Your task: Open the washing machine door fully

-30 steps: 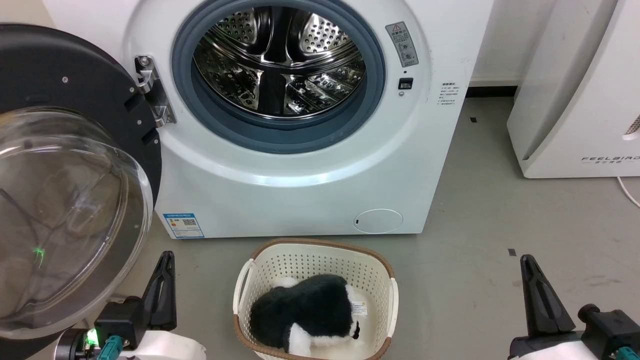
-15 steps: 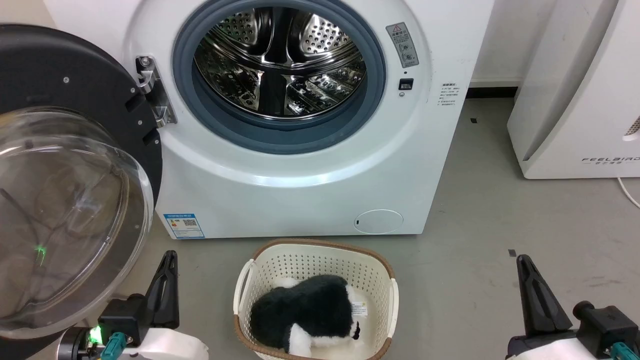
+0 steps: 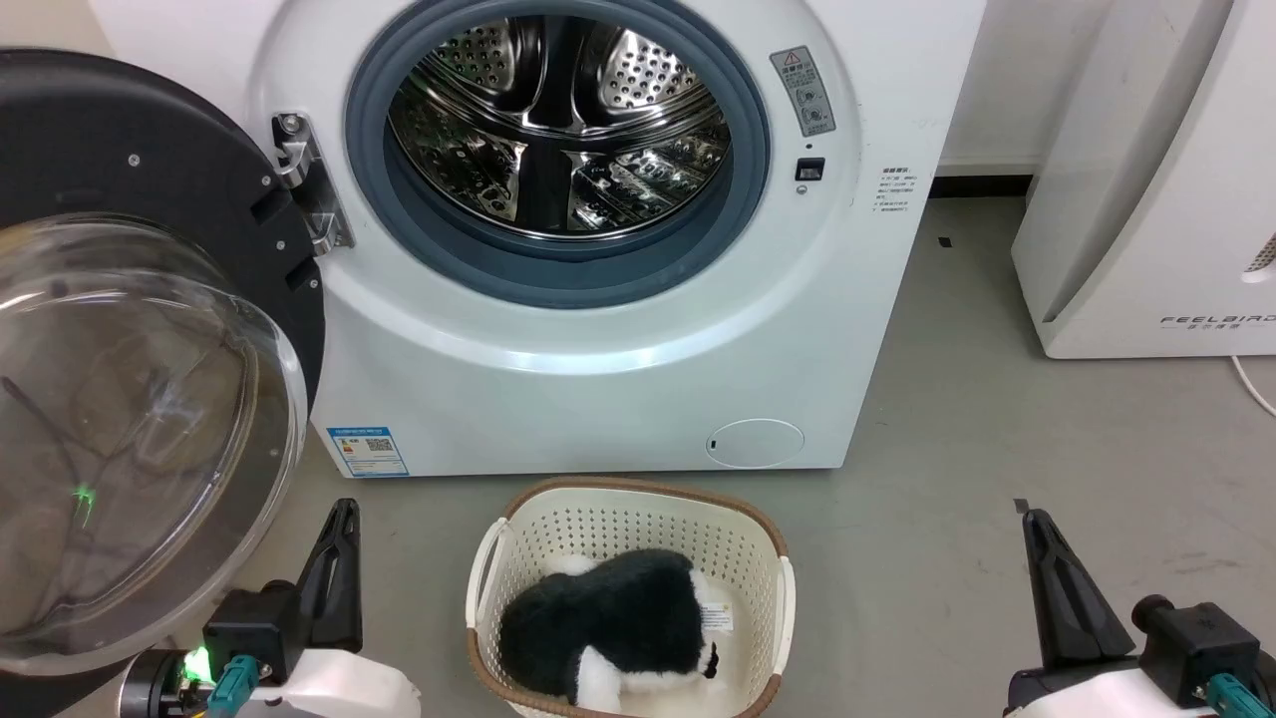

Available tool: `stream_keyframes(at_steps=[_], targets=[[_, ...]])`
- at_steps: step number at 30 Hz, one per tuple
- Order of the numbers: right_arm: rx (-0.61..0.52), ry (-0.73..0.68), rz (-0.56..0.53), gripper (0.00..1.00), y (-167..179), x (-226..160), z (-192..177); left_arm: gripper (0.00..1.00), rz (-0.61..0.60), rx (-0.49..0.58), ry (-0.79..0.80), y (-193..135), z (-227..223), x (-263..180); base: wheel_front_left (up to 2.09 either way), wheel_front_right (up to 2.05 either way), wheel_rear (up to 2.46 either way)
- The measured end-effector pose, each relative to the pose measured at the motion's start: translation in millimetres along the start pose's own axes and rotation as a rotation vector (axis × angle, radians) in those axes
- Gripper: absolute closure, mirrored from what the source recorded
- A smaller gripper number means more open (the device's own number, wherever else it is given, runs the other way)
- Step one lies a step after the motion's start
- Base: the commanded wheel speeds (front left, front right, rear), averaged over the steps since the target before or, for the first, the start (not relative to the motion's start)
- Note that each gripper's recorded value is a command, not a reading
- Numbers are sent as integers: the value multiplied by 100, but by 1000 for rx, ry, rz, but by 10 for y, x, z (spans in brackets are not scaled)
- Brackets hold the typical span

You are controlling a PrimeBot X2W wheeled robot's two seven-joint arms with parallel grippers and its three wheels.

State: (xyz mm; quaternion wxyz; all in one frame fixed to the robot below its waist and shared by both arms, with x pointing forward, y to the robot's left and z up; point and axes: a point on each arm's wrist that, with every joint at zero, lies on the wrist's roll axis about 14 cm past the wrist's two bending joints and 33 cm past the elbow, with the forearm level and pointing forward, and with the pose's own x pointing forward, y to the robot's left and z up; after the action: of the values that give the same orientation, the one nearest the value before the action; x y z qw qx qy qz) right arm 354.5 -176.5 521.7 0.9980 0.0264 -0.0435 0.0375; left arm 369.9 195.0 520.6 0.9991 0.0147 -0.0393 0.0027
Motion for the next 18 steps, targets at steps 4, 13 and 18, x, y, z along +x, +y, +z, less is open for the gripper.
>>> stream_keyframes(at_steps=[4,13,18], targets=[[-5,8,3,100,7,2,-9,100,1,1,3,-7,2,1,0,0,0],[-13,19,7,100,18,11,-17,100,-6,0,13,-37,6,4,0,0,0],[-16,19,11,100,28,37,1,100,-5,0,16,-45,8,4,0,0,0]])
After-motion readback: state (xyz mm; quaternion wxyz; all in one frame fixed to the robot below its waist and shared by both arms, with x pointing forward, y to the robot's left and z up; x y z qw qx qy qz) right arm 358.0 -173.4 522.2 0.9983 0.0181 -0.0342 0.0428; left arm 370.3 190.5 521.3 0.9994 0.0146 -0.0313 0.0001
